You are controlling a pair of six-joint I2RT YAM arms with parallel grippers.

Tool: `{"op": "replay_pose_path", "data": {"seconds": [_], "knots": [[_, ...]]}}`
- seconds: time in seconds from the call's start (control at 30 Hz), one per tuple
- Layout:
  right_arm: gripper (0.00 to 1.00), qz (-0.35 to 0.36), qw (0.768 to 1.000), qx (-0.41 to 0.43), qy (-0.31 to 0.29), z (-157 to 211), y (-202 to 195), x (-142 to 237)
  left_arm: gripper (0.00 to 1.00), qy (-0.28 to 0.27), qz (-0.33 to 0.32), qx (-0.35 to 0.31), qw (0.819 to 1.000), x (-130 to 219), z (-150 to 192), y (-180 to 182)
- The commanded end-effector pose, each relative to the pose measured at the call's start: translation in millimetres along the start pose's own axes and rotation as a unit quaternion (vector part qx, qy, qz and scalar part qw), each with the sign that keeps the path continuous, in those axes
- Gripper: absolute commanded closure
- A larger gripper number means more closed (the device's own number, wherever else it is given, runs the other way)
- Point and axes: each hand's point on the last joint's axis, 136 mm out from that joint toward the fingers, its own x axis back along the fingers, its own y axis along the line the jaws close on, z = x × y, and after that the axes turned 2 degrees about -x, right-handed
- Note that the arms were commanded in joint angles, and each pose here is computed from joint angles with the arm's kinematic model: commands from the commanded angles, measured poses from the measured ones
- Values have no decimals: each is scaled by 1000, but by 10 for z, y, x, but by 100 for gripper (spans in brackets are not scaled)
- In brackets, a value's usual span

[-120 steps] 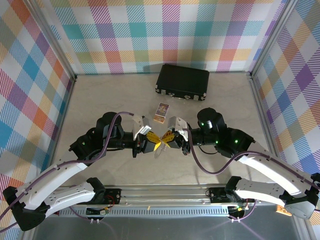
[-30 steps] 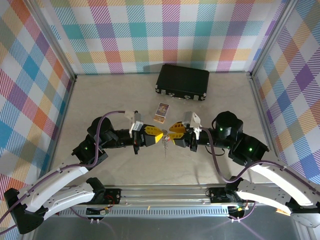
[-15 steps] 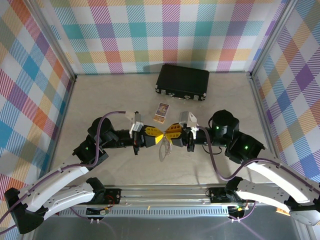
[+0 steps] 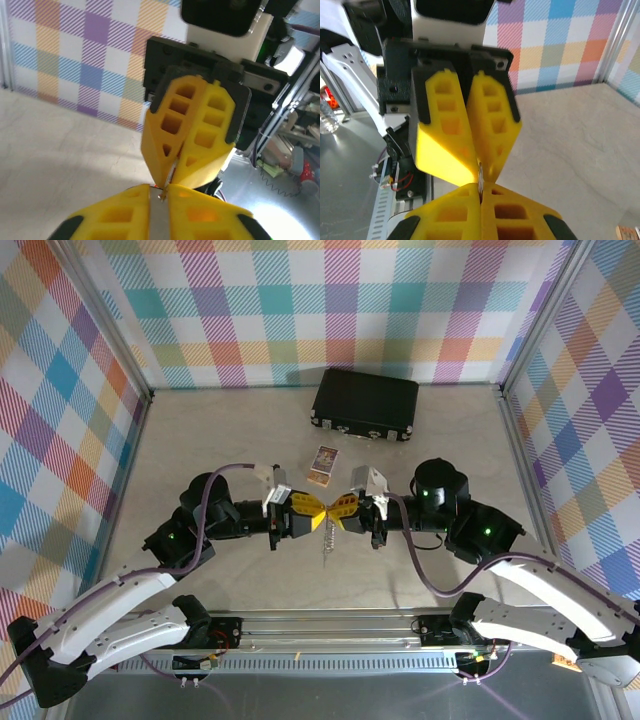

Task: Put the keys on the keyring

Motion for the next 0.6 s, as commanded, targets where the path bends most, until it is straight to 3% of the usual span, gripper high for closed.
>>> {"op": "replay_pose_path", "data": {"seconds": [0.0,0.23,0.57], "knots": [[100,-6,1000,24,12,-85,42,42,76,32,-32,-24,999,114,-73,8],[100,-41,998,22,50,14,116,-38,74,116,8,-8,993,145,102,-137],[100,-72,996,19,54,25,204,-65,75,129,40,-9,991,17,131,-152]]}}
